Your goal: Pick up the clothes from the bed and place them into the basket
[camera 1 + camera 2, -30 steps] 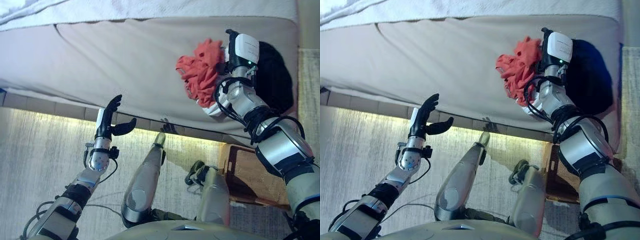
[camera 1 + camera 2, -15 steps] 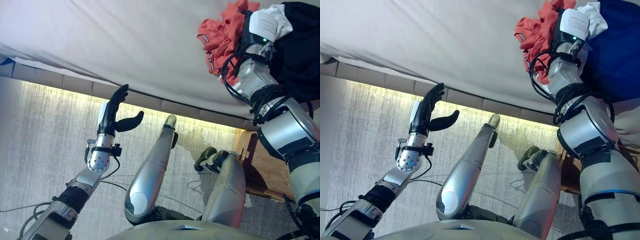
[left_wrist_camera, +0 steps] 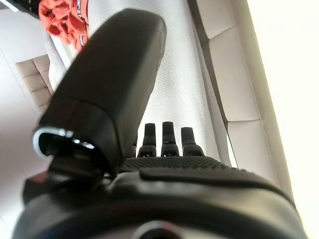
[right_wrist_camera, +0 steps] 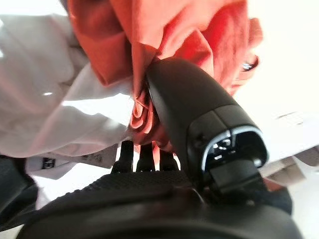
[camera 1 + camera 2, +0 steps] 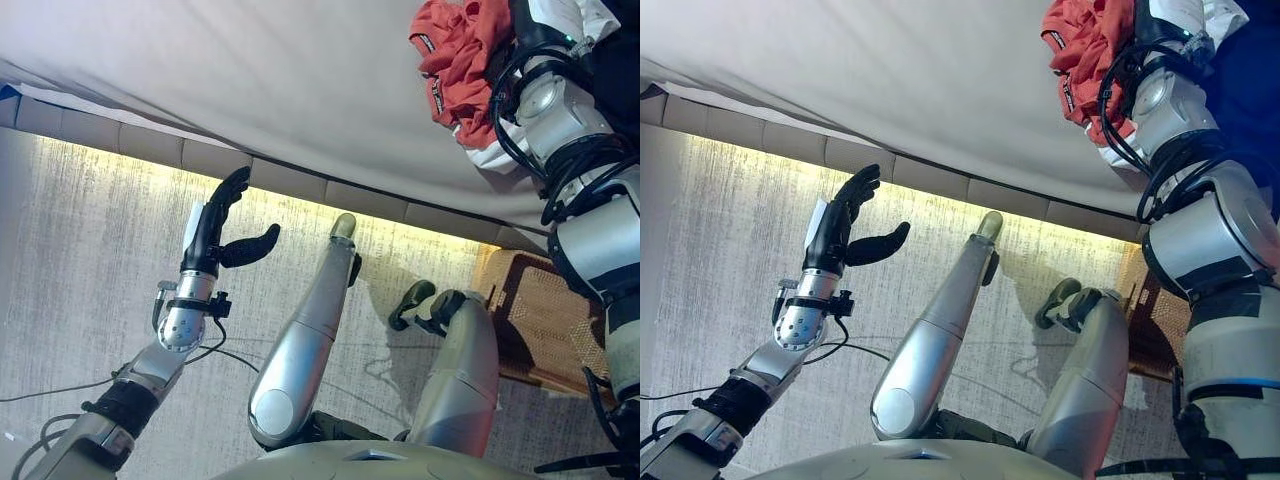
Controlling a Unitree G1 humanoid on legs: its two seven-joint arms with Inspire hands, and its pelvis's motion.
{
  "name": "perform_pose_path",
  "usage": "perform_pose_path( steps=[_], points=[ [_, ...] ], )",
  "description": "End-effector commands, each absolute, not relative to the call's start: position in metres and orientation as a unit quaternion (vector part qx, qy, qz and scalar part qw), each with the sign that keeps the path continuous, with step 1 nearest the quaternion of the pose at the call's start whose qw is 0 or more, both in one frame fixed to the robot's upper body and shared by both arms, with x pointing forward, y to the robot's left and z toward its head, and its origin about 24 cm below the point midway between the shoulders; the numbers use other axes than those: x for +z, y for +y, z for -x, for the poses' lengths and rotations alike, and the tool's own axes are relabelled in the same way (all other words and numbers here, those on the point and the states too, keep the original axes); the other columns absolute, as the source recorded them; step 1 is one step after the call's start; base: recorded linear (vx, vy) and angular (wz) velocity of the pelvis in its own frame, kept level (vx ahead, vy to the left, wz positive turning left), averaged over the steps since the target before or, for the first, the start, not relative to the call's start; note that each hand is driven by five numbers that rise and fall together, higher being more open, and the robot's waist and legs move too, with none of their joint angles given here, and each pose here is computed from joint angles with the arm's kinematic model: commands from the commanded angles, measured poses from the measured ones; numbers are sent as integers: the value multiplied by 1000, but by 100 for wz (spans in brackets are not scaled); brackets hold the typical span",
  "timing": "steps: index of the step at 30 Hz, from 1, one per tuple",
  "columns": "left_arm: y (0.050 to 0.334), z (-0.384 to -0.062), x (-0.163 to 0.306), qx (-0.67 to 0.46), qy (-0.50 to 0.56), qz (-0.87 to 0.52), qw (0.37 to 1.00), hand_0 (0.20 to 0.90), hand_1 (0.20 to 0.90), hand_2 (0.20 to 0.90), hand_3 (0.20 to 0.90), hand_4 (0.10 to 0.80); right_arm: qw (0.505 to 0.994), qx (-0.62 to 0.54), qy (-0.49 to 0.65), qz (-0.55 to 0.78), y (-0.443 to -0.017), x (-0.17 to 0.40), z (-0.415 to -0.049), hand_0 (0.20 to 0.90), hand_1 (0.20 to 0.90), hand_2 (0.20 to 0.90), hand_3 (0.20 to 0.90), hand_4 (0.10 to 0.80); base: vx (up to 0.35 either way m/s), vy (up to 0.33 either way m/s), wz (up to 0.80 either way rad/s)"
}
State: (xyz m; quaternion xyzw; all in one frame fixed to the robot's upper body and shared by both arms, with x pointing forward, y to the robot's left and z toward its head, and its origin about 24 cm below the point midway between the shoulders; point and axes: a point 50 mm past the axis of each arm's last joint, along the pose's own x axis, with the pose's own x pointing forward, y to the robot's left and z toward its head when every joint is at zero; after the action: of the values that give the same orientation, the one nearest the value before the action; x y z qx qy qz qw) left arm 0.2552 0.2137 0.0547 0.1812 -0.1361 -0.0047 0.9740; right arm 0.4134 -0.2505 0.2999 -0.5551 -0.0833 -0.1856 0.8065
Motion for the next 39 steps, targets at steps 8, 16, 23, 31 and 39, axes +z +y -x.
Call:
perform_pose_path(
  steps=[8,16,23,31,39],
  points=[
    [216,-247,73,-18,-189,-168,967,900,900,900,900,800,778,-138,-263,553,-209,337,-405,300,300,300,200,100,60,-15,0],
    [230,-238,41,-8,-101,-184,978,900,900,900,900,800,799,-132,-236,537,-234,330,-401,300,300,300,200,100,104,-21,8],
    [231,-237,33,-10,-82,-194,978,900,900,900,900,800,813,-150,-206,523,-256,320,-397,300,300,300,200,100,81,-16,3],
    [225,-241,13,-4,-29,-203,979,900,900,900,900,800,848,-170,-196,463,-275,316,-391,300,300,300,200,100,76,7,-14],
    [222,-241,-8,18,21,-199,980,900,900,900,900,800,862,-212,-231,398,-306,330,-371,300,300,300,200,100,66,37,-29]
  ],
)
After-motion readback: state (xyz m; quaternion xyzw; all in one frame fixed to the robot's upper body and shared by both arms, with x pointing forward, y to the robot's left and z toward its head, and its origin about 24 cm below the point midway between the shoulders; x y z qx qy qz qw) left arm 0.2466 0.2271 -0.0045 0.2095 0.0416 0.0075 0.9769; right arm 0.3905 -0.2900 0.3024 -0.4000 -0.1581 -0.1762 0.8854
